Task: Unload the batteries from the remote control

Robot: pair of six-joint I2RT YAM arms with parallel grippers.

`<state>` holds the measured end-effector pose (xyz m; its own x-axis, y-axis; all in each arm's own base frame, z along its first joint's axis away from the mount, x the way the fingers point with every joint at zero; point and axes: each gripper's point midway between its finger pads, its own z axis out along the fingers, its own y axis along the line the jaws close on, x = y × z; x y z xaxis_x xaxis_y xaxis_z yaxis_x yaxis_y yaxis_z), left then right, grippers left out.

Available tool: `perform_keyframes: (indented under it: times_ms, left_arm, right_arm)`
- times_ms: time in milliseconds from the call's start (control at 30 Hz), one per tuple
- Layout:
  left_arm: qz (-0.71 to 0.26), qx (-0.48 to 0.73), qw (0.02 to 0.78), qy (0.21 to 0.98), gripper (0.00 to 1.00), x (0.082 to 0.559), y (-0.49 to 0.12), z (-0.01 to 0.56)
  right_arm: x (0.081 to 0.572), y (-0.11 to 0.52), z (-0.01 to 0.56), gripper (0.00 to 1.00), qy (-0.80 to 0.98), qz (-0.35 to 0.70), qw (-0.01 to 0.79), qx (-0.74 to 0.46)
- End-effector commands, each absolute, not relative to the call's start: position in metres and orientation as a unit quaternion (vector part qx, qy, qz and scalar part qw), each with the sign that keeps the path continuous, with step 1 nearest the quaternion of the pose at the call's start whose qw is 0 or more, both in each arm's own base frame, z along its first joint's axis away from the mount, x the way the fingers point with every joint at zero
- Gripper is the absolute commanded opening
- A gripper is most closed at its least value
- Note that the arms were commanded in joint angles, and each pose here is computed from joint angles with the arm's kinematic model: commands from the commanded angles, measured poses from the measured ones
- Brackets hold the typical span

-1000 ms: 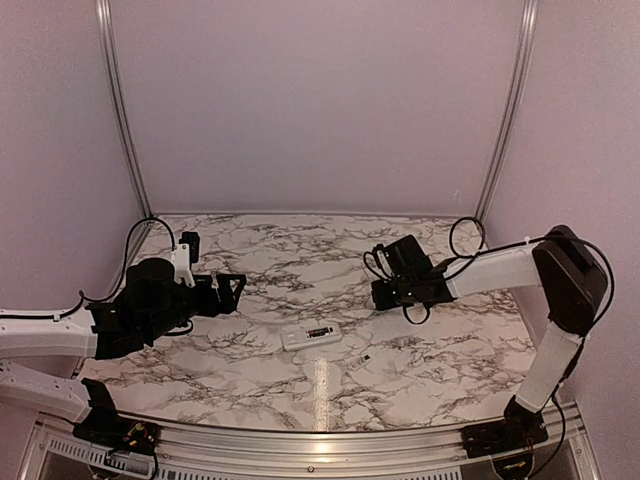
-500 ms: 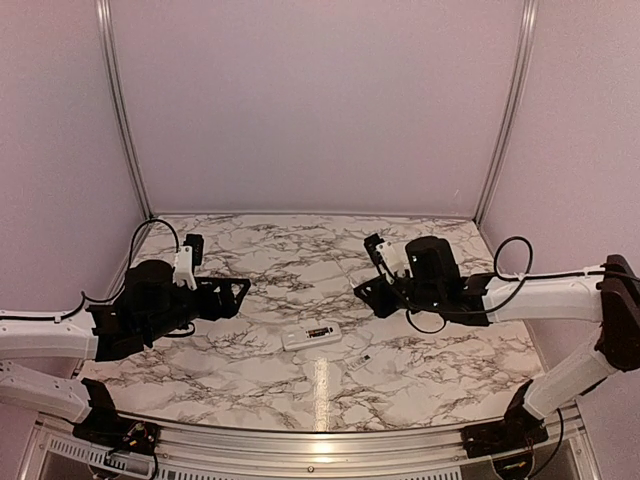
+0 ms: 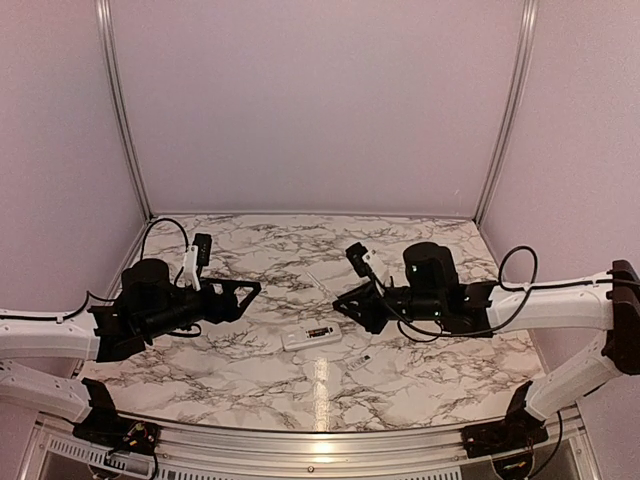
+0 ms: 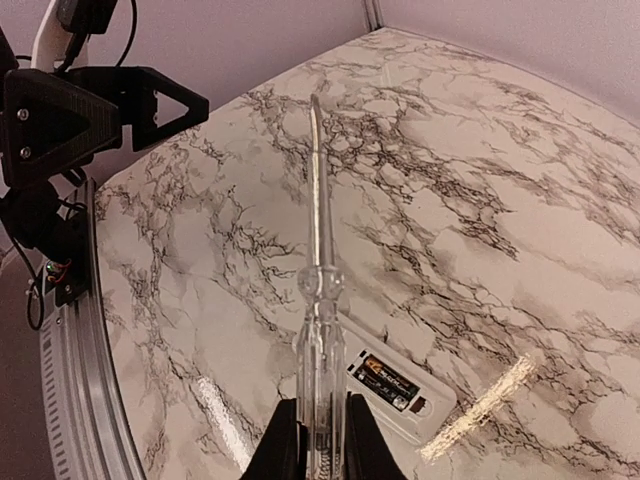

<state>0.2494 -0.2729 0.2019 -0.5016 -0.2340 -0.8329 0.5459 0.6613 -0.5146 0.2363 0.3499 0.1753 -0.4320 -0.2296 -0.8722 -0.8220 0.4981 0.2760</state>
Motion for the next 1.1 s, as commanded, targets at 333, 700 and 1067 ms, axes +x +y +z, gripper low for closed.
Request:
perform_keyframes:
  times_ms: [333,700,1067]
  left_arm:
    - [-0.482,0.117,0.417,0.762,0.81,0.237,-0.304,0.199]
    - [-0.511,0.109,0.39,0.758,0.7,0.235,-0.314,0.194]
    - [-0.541,0.057,0.369,0.753,0.53,0.241,-0.31,0.185]
  right_arm:
    - [0.215,0.399,0.183,0.0,0.732,0.32,0.455,-0.394]
    - [0.213,0.428,0.174,0.0,0.736,0.233,0.482,-0.414]
    - [0.201,0.449,0.171,0.0,0.728,0.212,0.488,-0.433]
